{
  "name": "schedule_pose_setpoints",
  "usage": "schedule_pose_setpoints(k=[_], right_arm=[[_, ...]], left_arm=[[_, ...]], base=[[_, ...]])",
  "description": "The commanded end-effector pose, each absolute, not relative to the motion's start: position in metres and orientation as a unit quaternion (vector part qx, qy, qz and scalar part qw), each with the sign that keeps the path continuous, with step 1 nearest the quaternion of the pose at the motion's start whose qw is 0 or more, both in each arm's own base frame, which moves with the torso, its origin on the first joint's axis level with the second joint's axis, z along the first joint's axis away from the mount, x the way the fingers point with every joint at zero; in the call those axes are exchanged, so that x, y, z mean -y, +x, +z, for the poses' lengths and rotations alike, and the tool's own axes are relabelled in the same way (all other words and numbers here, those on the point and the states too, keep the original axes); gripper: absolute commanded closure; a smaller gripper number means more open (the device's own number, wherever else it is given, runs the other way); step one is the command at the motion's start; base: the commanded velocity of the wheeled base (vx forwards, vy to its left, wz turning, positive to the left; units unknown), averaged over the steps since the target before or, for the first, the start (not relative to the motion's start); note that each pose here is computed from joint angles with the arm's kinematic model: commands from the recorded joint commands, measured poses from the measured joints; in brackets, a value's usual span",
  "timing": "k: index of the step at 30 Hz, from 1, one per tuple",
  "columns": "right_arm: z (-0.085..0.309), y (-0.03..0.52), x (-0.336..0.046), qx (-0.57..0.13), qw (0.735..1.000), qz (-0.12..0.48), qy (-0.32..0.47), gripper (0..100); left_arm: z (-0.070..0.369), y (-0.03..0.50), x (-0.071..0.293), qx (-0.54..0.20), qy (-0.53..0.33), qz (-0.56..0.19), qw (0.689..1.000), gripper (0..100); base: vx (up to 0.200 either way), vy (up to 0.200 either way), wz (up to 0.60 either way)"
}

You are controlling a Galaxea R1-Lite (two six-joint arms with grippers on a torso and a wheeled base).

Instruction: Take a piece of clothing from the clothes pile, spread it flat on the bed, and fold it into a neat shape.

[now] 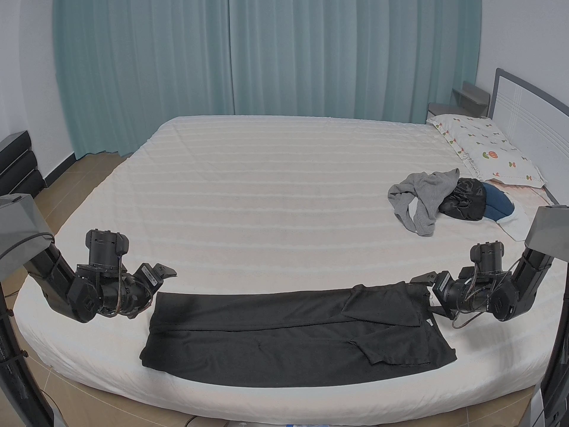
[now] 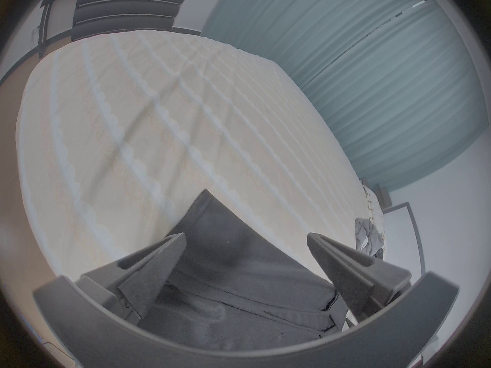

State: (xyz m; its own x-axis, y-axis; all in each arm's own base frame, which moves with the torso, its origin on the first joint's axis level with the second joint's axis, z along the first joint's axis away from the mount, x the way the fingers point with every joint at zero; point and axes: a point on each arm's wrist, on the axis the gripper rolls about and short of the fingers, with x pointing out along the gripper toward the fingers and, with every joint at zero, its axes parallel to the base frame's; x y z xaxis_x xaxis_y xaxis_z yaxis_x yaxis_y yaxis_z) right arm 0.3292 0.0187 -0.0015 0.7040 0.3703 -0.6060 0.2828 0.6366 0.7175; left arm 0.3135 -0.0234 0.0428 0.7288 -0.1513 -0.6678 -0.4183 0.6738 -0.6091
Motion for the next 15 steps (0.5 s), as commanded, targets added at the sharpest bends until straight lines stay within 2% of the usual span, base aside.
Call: schedule_pose_setpoints(k=[1,6,15], right_arm=[[-0.005,0.324,-0.026,-0.392,0.821,0.042,0.414,0],[-0.013,0.320,-0.034,-0.405,0.823,0.057,0.393,0],[-0.023,0.321,-0.037,-0.415,0.829,0.066,0.369,0]], left_arm=[[0.045,0.316,0.008,-0.351,-0.410,0.086,0.838,0],[0.045,0.320,-0.004,-0.349,-0.426,0.080,0.831,0],[0.043,0.321,-0.006,-0.351,-0.427,0.081,0.829,0]], base=[[0.000,0.000,0.00],[0.000,0.000,0.00],[0.000,0.000,0.00]])
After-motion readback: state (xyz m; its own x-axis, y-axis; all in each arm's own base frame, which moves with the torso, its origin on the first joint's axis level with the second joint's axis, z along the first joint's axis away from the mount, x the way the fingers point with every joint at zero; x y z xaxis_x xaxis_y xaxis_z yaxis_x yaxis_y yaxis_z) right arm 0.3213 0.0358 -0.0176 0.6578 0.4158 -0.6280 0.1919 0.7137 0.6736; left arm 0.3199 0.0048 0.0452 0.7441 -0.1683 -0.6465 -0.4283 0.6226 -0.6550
